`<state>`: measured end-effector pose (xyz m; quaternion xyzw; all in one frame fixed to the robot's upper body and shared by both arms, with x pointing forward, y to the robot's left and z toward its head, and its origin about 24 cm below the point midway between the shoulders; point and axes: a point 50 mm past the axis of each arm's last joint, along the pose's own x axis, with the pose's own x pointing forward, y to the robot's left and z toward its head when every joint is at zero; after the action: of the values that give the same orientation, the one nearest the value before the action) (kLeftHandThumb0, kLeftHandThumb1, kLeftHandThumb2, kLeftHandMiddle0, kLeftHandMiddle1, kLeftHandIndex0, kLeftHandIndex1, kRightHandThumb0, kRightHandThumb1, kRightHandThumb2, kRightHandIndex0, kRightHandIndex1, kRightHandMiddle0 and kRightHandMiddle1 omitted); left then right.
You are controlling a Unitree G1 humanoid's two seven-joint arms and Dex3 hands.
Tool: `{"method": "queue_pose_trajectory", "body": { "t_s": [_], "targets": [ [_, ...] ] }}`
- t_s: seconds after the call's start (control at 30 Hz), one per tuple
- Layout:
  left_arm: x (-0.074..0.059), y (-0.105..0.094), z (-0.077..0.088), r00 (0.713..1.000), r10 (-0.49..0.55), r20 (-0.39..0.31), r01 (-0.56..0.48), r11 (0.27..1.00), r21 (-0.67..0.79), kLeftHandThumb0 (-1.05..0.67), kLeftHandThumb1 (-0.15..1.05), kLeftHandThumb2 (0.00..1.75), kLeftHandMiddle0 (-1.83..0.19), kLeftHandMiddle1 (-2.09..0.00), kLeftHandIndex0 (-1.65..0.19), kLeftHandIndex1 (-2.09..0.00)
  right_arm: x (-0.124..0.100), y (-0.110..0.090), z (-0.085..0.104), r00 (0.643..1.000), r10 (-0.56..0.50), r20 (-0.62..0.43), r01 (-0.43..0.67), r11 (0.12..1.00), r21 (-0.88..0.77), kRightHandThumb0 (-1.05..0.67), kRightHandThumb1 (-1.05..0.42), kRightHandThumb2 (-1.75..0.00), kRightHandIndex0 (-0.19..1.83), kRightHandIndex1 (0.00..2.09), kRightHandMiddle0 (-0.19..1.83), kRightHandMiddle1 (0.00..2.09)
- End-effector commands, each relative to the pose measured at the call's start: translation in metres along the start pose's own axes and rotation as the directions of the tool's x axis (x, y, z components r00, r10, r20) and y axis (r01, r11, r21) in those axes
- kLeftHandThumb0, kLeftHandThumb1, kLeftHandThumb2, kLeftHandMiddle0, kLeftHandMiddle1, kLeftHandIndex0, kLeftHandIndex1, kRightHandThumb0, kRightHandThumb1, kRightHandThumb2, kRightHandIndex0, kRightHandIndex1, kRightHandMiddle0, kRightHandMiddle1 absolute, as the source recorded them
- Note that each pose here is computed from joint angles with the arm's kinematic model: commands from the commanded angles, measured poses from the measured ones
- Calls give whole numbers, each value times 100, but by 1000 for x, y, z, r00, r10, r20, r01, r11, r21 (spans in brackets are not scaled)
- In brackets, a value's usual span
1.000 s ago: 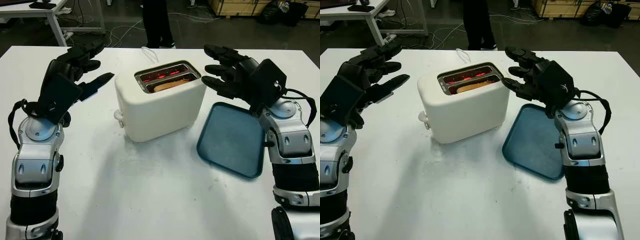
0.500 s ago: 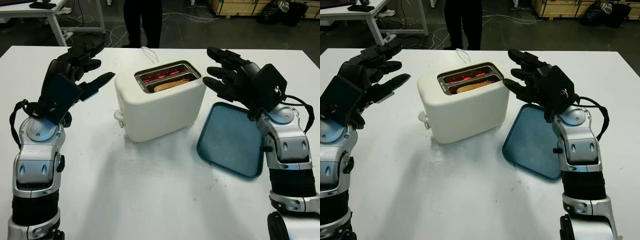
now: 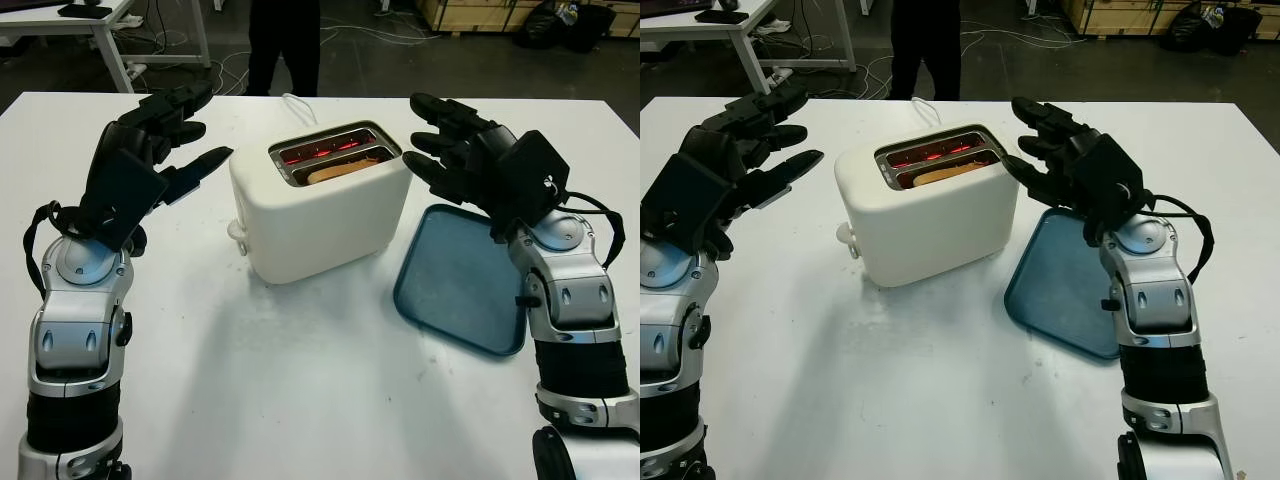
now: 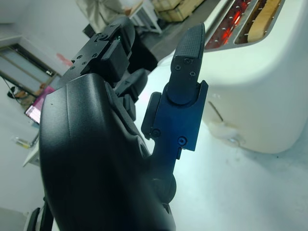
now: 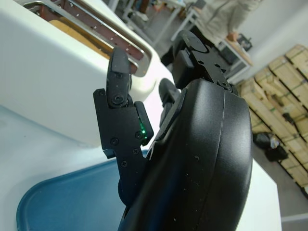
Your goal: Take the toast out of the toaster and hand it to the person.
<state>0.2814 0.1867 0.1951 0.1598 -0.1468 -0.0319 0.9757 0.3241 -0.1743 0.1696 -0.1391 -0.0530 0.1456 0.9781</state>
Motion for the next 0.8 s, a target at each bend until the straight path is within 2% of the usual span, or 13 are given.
{"method": "queue_pose_trajectory", "body": {
  "t_s": [0.0,0.43,0.77],
  "targets": [
    [-2,-1,-1,1000,-8,2,8,1000,-7,-49,92,5,-12,-86,-50,-1,1,0,2,1000,-3,23,3,1000,1,-33,-92,-35,4,61,35,3],
    [-2,-1,0,1000,-12,5,12,1000,-4,-48,92,5,-13,-87,-51,-1,2,0,1,1000,0,23,0,1000,16,-32,-92,-32,0,70,36,3],
    [-1,-1,1,1000,-10,2,10,1000,-13,-48,92,5,-12,-86,-50,-1,2,-1,2,1000,-5,15,5,1000,4,-33,-92,-32,0,66,33,2]
  ]
}}
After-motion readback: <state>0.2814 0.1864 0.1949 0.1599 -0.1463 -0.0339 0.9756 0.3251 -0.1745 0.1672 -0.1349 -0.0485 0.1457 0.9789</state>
